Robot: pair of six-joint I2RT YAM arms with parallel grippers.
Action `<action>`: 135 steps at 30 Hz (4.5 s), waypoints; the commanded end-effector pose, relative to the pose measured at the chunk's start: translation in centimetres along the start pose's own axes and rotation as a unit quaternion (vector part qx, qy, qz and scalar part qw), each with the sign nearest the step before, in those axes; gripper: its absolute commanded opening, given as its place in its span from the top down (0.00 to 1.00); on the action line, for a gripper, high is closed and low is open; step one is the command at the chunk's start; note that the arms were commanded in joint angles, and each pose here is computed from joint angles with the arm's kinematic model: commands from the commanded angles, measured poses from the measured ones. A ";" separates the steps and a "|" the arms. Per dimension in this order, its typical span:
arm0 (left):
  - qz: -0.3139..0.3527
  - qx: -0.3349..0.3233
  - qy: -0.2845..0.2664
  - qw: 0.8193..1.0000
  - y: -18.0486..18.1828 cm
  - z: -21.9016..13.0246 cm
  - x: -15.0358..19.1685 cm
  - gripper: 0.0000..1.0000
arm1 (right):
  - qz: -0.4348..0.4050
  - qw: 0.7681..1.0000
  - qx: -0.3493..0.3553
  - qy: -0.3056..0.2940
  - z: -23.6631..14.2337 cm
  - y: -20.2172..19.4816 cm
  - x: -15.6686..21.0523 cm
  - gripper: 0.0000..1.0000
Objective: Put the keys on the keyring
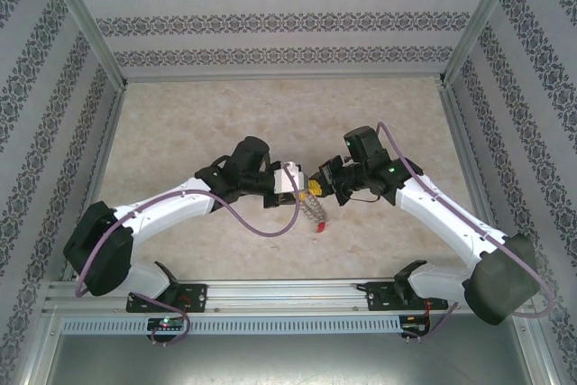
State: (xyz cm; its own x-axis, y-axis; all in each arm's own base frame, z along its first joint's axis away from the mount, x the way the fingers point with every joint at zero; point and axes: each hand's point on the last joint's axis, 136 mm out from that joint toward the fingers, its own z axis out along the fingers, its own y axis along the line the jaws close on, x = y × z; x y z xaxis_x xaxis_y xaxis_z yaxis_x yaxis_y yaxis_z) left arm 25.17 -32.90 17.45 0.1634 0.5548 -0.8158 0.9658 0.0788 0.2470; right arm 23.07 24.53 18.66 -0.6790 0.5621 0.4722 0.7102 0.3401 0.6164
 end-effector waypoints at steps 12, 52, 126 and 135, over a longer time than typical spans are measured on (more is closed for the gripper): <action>-0.009 -0.065 -0.010 0.998 1.7 -1.2 1.1 0.75 | -0.009 0.999 -0.032 0.016 -0.7 1.3 1.1 1.00; 0.072 -0.017 -0.035 0.997 -1.0 -0.5 -1.1 0.80 | -0.008 0.999 -0.040 0.012 -0.1 2.1 1.1 1.00; 0.001 -0.130 -0.038 0.991 3.9 -1.6 -1.6 1.00 | 0.031 0.997 -0.074 -0.012 -0.4 1.4 0.4 0.99; -0.020 -0.141 -0.029 0.989 4.7 -2.2 -2.0 1.00 | -0.114 0.989 -0.067 -0.060 -1.8 1.3 -1.0 0.71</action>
State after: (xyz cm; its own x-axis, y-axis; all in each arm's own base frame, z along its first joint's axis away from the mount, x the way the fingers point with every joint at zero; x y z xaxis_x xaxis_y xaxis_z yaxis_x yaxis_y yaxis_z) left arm 28.05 -32.03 18.88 0.1481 0.5267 -0.8371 0.8976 0.2838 0.3374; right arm 24.02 23.92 19.83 -0.6966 0.5992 0.3946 0.6353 0.2595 0.7273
